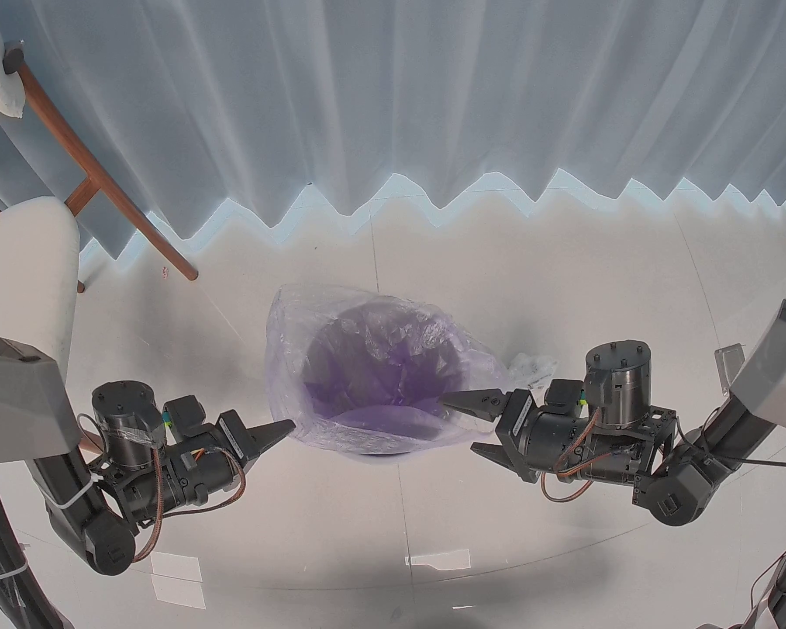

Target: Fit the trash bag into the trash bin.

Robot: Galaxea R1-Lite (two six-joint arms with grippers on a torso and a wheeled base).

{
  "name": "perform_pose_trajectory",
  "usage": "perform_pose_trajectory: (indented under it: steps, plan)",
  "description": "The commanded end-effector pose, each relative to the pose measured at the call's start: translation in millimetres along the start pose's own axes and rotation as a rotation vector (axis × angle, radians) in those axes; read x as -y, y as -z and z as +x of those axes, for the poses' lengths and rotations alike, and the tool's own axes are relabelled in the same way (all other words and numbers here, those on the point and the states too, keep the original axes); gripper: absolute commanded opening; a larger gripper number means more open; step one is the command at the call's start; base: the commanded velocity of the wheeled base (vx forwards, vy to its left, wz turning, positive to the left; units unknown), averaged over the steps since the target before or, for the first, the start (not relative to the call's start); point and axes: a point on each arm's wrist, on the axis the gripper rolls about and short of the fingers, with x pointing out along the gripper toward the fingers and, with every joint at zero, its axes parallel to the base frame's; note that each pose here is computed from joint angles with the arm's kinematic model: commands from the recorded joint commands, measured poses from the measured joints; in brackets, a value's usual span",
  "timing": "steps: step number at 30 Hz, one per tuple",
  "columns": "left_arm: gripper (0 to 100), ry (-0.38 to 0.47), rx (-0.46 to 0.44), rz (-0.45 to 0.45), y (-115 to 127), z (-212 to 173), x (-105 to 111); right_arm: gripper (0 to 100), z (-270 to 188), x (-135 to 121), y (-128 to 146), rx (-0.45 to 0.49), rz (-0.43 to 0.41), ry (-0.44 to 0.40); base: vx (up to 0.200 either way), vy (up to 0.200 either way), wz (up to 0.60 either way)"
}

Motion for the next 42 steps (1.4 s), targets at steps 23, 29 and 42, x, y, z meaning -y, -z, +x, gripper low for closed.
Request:
perform_pose_trajectory:
  steps: [23, 29, 42]
  plan:
    - [0, -0.006, 0.012, -0.009, 9.9, 26.9, -5.2, 100, 39.8, 11.1, -2.1, 0.038, 0.072, 0.017, 0.000, 0.000, 0.00]
    - [0, -0.005, 0.013, -0.007, 9.8, 25.5, -4.3, 0, 43.5, 14.5, -3.6, 0.040, 0.078, 0.022, 0.000, 0.000, 0.00]
    - [0, -0.029, 0.002, 0.008, 12.6, 26.5, -10.7, 0, 46.3, 26.5, 4.7, 0.012, 0.072, 0.066, 0.000, 0.000, 0.00]
